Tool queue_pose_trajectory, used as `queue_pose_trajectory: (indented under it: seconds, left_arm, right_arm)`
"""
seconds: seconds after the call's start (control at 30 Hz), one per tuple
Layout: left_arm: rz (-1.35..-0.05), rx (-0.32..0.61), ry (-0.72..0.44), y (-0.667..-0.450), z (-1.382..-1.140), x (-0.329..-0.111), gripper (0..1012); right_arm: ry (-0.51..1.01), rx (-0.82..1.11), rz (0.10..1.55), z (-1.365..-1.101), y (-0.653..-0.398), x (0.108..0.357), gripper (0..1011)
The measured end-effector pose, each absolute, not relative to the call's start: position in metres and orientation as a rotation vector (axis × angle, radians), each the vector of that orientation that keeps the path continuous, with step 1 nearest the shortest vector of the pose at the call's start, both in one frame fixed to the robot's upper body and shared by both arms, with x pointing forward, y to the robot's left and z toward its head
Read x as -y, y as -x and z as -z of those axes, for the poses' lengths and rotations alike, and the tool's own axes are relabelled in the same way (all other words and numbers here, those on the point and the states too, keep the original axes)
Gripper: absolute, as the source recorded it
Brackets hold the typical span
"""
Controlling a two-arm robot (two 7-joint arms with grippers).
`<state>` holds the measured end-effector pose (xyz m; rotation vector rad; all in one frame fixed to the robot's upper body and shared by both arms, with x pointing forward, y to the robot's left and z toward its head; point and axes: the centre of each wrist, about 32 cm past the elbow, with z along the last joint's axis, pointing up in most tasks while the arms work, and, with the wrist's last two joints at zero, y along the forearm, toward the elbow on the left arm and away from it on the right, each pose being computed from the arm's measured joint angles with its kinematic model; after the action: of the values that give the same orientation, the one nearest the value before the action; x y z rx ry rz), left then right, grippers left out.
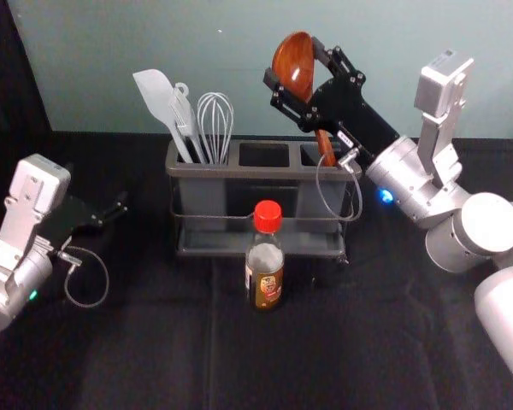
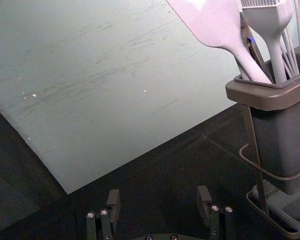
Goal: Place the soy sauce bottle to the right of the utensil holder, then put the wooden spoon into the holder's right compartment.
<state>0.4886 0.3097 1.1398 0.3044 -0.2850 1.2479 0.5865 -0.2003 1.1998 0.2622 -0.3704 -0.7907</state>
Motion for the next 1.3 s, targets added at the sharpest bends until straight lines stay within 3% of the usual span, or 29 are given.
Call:
queue_pose_trajectory:
  seconds: [0.5,1.3]
  left_arm:
    - [-1.248,0.285,-0.304,-0.489,-1.140,-0.310,1005]
    - [-1.248,0.285,-0.304,-0.489,-1.140,-0.310,1005]
  right_arm:
    - [-0.238,0.325,0.818,-1.170,-0.579,0.206,837]
    - [-0.215,0.303,0.828,-1.161,-0.572,0.212,837]
